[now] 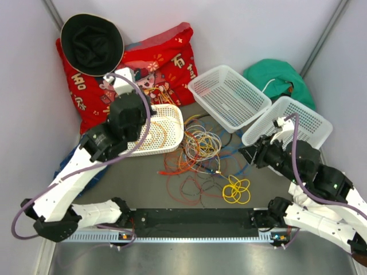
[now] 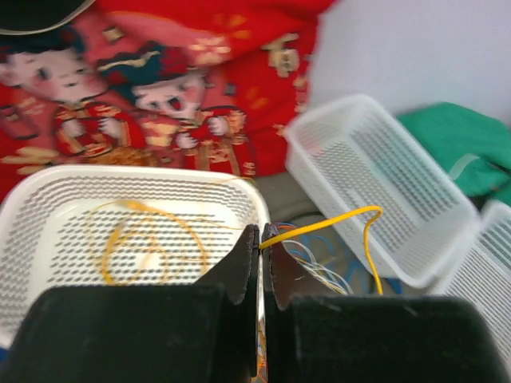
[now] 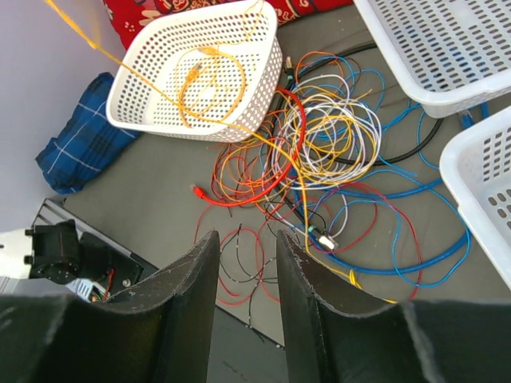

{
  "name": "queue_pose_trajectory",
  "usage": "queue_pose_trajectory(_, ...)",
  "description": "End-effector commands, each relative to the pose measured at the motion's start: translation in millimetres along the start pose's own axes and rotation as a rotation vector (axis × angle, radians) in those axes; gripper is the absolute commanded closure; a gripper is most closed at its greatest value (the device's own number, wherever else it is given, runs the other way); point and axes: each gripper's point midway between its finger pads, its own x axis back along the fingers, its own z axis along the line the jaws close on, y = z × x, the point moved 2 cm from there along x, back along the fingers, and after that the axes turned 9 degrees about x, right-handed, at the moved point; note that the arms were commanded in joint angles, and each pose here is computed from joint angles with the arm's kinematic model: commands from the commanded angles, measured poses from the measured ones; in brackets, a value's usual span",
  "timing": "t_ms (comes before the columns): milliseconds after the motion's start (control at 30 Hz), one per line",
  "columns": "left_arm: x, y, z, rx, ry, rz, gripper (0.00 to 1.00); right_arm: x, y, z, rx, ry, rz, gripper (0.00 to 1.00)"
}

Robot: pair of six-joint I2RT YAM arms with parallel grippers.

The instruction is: Untangle the cables

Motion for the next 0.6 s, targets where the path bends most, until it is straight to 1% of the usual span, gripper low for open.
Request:
queue_pose_trajectory(0,-22,12,51,0.040,0.192,0.013,1.00,3,8,4,-0.007,0.021,-0.035,0.65)
queue_pose_trajectory(67,-25,12,52,0.052,0.187,0.016,1.00,1,0,1,0.014,0.016,-0.016,0.63)
queue_pose_trajectory(100,-26,11,49,0.058,0.170,0.024,1.00,-1,-4,1,0.022,0.023,-0.007,0.57)
queue_pose_trajectory(133,-26,11,46,0.064,0.158,0.026,1.00,-4,-8,2,0.032,0.032,0.000,0.54)
queue_pose_trajectory(167,-27,11,44,0.068,0.147,0.031,1.00,-11,-21,-1,0.058,0.028,0.029,0.50)
queue_pose_trajectory(200,-28,10,42,0.074,0.135,0.038,1.00,-15,-29,0,0.070,0.040,0.048,0.45)
queue_pose_trajectory(233,-28,9,41,0.073,0.129,0.044,1.00,-20,-37,-1,0.081,0.041,0.067,0.43)
queue_pose_trajectory(300,-28,9,40,0.072,0.124,0.048,1.00,-37,-65,-3,0.096,0.053,0.130,0.40)
queue_pose_trajectory(400,-28,9,38,0.068,0.117,0.051,1.00,-58,-99,0,0.089,0.093,0.193,0.39)
queue_pose_trajectory(500,-29,9,37,0.061,0.115,0.054,1.00,-79,-119,4,0.083,0.112,0.225,0.38)
queue_pose_trajectory(533,-28,10,37,0.065,0.111,0.052,1.00,-87,-131,1,0.091,0.097,0.258,0.38)
queue_pose_trajectory(567,-28,10,36,0.064,0.109,0.054,1.00,-92,-132,1,0.101,0.094,0.259,0.38)
